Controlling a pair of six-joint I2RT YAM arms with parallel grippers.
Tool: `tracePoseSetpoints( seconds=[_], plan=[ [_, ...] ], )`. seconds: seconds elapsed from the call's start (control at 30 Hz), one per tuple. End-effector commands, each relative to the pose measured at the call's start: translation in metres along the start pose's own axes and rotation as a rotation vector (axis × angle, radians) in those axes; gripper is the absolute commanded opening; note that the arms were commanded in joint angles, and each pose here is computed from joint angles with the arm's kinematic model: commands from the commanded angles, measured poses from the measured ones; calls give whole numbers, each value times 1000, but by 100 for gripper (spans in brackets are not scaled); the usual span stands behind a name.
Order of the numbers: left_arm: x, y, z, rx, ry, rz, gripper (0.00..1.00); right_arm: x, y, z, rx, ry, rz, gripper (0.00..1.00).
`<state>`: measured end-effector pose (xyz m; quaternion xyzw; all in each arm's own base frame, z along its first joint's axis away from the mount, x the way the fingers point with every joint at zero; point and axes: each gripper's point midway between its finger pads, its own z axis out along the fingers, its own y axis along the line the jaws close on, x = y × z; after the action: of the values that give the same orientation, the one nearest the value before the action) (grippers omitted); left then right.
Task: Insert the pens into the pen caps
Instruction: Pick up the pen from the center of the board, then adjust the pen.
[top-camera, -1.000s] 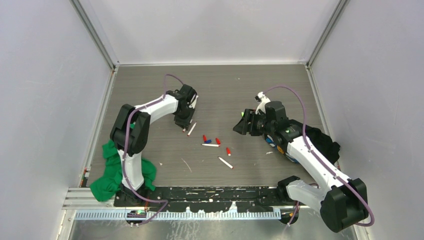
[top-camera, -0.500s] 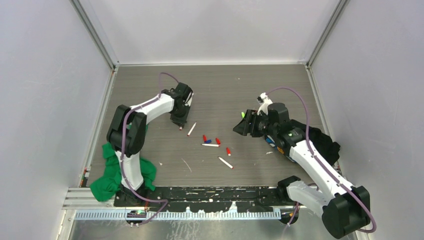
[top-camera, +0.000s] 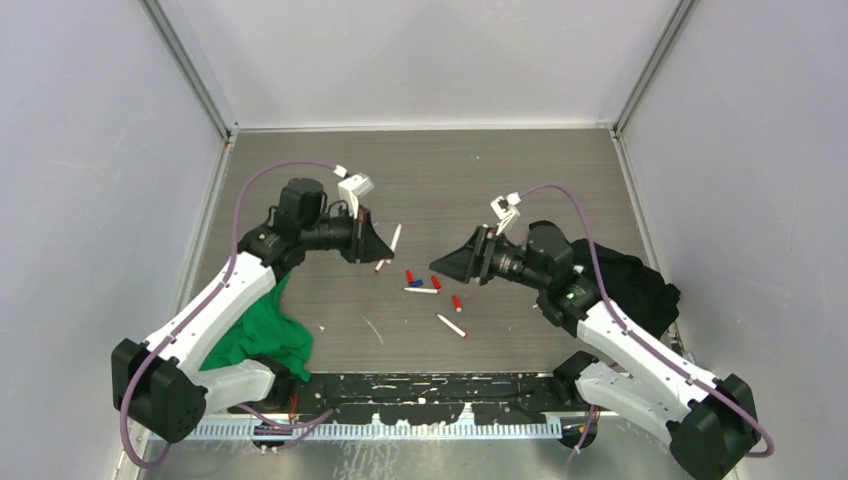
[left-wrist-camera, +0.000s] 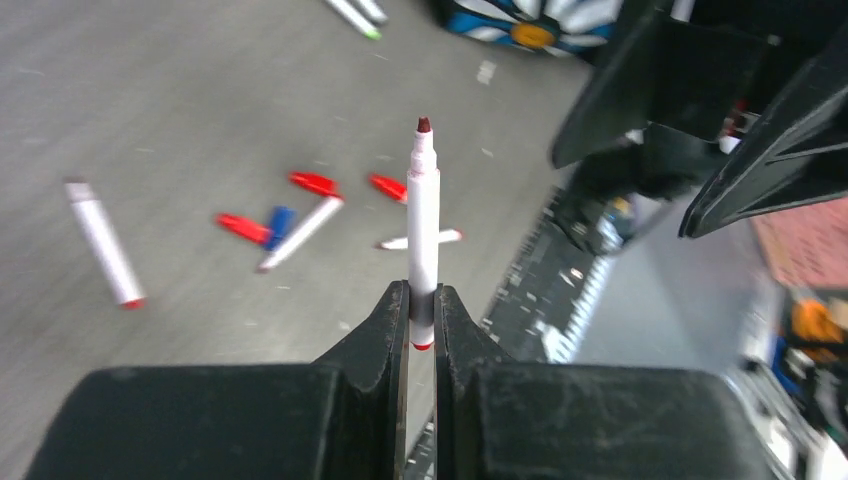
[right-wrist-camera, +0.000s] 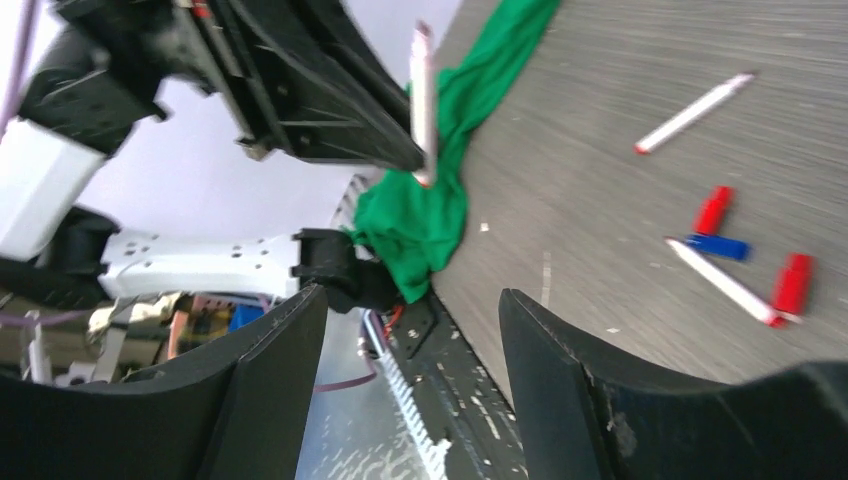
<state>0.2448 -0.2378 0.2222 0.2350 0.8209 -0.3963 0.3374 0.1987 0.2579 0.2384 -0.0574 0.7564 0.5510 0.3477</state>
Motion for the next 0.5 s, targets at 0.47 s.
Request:
tracePoseSetpoints(
  seconds=[0.47],
  plan=[
    [30, -102, -17, 559, 113, 42, 0, -16, 74, 33, -183, -105, -89, 62]
  ],
)
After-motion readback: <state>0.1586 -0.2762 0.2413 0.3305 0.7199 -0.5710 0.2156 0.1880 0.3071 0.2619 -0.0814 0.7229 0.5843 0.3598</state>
